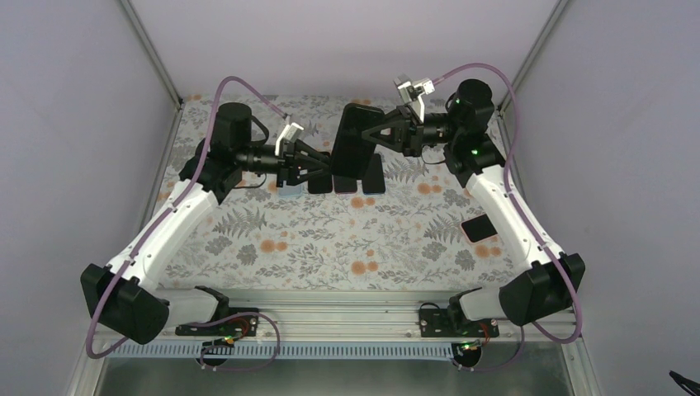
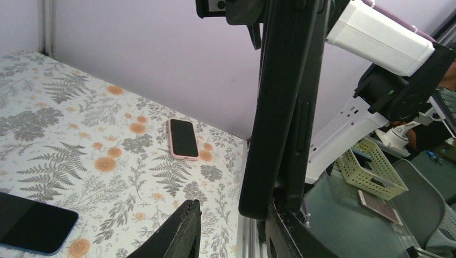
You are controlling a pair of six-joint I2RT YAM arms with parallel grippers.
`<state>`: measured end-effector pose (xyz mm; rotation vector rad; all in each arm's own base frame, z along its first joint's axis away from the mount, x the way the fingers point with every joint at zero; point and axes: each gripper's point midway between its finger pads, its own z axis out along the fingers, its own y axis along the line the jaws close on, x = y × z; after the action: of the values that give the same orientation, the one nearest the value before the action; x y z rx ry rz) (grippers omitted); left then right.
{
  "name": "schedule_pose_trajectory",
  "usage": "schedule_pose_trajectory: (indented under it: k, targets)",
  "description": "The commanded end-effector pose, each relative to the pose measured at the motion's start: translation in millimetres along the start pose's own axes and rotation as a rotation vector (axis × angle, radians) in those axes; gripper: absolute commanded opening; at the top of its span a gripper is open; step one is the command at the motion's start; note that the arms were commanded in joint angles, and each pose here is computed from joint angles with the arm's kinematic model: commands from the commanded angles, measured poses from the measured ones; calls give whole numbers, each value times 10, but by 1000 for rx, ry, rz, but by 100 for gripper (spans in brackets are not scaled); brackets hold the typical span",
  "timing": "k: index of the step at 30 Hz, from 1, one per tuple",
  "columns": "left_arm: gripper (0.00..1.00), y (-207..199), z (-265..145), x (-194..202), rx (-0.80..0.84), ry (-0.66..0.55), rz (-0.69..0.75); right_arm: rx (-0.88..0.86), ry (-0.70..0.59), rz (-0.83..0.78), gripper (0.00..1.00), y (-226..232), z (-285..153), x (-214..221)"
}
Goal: Take the phone out of the phone case
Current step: Remove the phone case from the phone.
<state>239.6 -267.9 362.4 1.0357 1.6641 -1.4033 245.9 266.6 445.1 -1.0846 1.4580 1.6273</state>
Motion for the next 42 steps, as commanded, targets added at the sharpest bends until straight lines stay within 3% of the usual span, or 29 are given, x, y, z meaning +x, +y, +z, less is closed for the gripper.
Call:
schedule_pose_trajectory:
  k: [1, 5, 11, 23, 42]
  targets:
    - [30, 525, -22, -40, -225, -24, -20, -214, 111, -20, 4, 546, 123, 161]
    - [31, 529, -11, -73, -217, -25, -16, -228, 121, -4, 4, 530, 163, 227]
    - [39, 229, 21, -208, -59, -42, 20, -247, 140, 43, 4, 452, 246, 403]
    - [39, -155, 154, -335, 41, -4, 155, -279, 190, 146, 4, 279, 479, 745]
    - [33, -117, 294, -247, 113, 2, 44, -312, 244, 251, 4, 198, 735, 1098]
